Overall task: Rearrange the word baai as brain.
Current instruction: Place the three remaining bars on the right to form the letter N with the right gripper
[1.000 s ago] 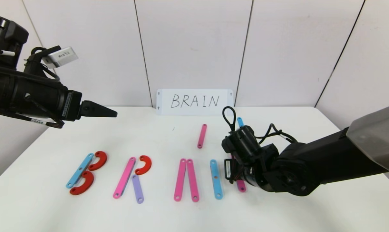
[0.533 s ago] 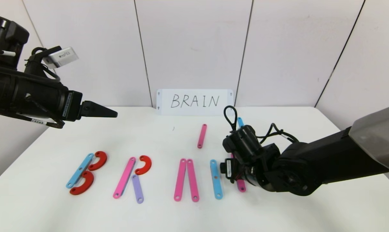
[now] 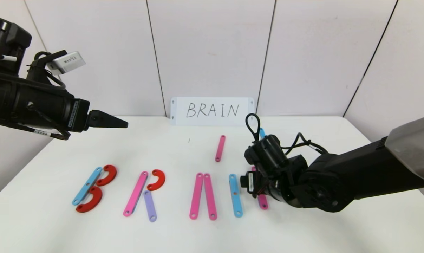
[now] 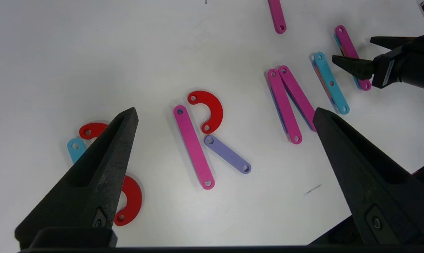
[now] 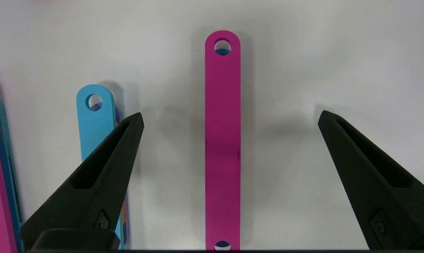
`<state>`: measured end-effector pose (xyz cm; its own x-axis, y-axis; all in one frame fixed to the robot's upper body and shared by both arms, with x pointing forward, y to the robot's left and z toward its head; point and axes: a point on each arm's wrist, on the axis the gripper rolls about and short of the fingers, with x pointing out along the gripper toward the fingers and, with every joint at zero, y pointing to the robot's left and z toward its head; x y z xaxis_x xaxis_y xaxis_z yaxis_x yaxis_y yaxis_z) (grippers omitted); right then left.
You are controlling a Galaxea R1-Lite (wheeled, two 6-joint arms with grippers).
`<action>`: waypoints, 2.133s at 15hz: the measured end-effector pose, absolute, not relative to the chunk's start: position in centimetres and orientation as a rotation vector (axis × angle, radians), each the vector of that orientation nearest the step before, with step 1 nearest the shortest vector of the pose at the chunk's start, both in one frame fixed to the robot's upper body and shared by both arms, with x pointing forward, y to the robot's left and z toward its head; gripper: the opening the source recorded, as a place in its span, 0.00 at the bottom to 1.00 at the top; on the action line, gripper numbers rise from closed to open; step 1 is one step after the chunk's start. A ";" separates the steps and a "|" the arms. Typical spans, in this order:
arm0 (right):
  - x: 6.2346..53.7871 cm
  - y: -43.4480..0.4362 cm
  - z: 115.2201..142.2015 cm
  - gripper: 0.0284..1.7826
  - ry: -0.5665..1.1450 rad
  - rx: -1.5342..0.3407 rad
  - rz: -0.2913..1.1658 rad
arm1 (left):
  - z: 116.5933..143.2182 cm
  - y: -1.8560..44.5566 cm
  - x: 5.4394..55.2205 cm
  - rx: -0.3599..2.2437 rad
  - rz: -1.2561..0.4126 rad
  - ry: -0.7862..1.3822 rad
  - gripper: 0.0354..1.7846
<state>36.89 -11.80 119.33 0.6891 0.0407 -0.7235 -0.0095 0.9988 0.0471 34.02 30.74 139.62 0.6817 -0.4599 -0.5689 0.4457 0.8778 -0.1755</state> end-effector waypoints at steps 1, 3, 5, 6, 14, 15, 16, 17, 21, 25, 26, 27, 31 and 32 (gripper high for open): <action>36.9 -11.9 119.6 0.98 0.803 0.041 0.031 | 139.6 30.7 34.0 -0.023 -0.508 0.645 0.98; 37.2 -12.4 120.6 0.98 0.784 0.041 0.036 | 139.6 30.7 34.0 -0.023 -0.508 0.644 0.98; 38.0 -13.2 121.8 0.98 0.753 0.019 0.053 | 139.6 30.7 34.0 -0.023 -0.508 0.645 0.98; 38.5 -13.8 122.3 0.98 0.742 0.005 0.058 | 139.6 30.7 34.0 -0.024 -0.508 0.645 0.98; 46.0 -18.1 123.0 0.98 0.712 0.008 0.135 | 139.6 30.7 34.0 -0.023 -0.508 0.644 0.98; 47.0 -18.3 122.7 0.98 0.708 0.011 0.139 | 139.6 30.7 34.1 -0.024 -0.508 0.646 0.98; 47.7 -18.5 122.5 0.98 0.707 0.008 0.150 | 139.6 30.7 34.1 -0.024 -0.508 0.646 0.98; 48.4 -18.5 122.1 0.98 0.705 -0.003 0.160 | 139.6 30.7 34.1 -0.023 -0.508 0.646 0.98; 51.1 -18.7 121.0 0.98 0.697 -0.009 0.166 | 139.6 30.7 34.1 -0.024 -0.508 0.646 0.98; 52.9 -18.9 119.9 0.98 0.691 0.000 0.169 | 139.5 30.7 34.2 -0.016 -0.513 0.647 0.98; 53.1 -18.9 119.6 0.98 0.688 0.002 0.168 | 139.4 30.7 34.2 -0.015 -0.513 0.648 0.98; 53.2 -18.9 119.4 0.98 0.690 0.004 0.167 | 139.4 30.7 34.2 -0.016 -0.513 0.649 0.98; 53.5 -18.9 119.0 0.85 0.695 0.009 0.163 | 139.4 30.7 34.2 -0.015 -0.515 0.650 0.98; 53.6 -18.9 118.9 0.78 0.695 0.009 0.162 | 139.4 30.7 34.3 -0.015 -0.514 0.651 0.98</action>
<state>53.56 -18.89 118.94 0.7561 0.1513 -0.6367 -0.1451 0.9874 0.0623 34.25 30.72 139.37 0.6752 -0.4618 -0.5752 0.4524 0.8751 -0.1716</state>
